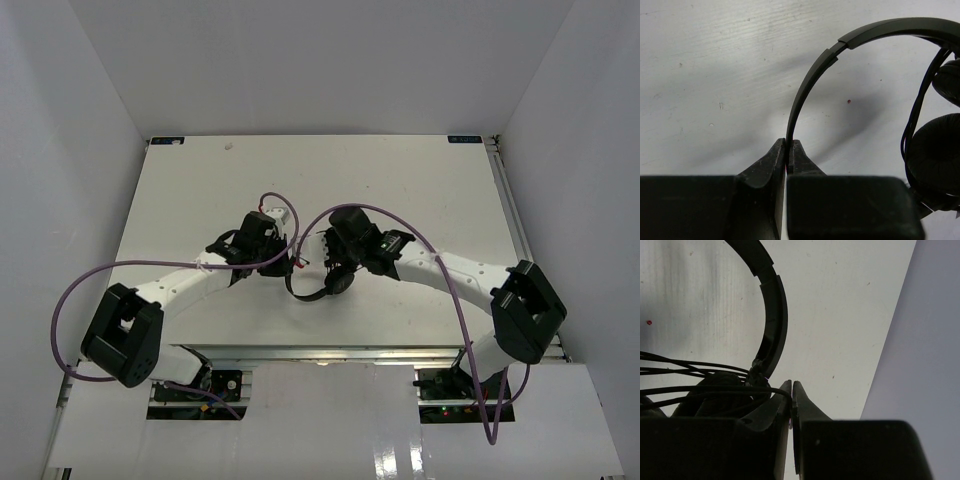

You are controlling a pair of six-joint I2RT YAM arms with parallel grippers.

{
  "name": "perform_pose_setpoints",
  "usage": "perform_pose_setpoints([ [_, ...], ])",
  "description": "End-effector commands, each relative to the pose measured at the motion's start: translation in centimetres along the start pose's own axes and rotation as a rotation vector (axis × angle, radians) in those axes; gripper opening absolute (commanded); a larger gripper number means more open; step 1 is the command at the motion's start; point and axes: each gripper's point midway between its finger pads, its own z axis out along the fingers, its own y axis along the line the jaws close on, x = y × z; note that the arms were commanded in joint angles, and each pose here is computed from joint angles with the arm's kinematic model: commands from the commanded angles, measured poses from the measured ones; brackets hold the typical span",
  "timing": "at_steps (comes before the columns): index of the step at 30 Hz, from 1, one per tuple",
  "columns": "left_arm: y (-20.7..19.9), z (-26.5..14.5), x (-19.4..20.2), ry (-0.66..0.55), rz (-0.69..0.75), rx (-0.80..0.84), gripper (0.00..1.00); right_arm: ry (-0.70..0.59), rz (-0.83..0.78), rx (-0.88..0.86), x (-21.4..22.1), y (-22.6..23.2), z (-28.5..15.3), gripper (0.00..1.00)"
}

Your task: Wrap the headphones

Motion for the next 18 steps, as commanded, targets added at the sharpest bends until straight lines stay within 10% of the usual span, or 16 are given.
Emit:
perform_pose_setpoints([
  [1,-2.3,-1.1,-1.3,-0.049,0.063,0.116,0.00,-0.124,0.053,0.063,-0.9,-3.3,-0.6,0.12],
  [18,0.3,-0.2,-2.9,-0.044,0.006,-0.039,0.00,-0.159,0.181,-0.007,3.1,-2.8,0.2,0.56],
])
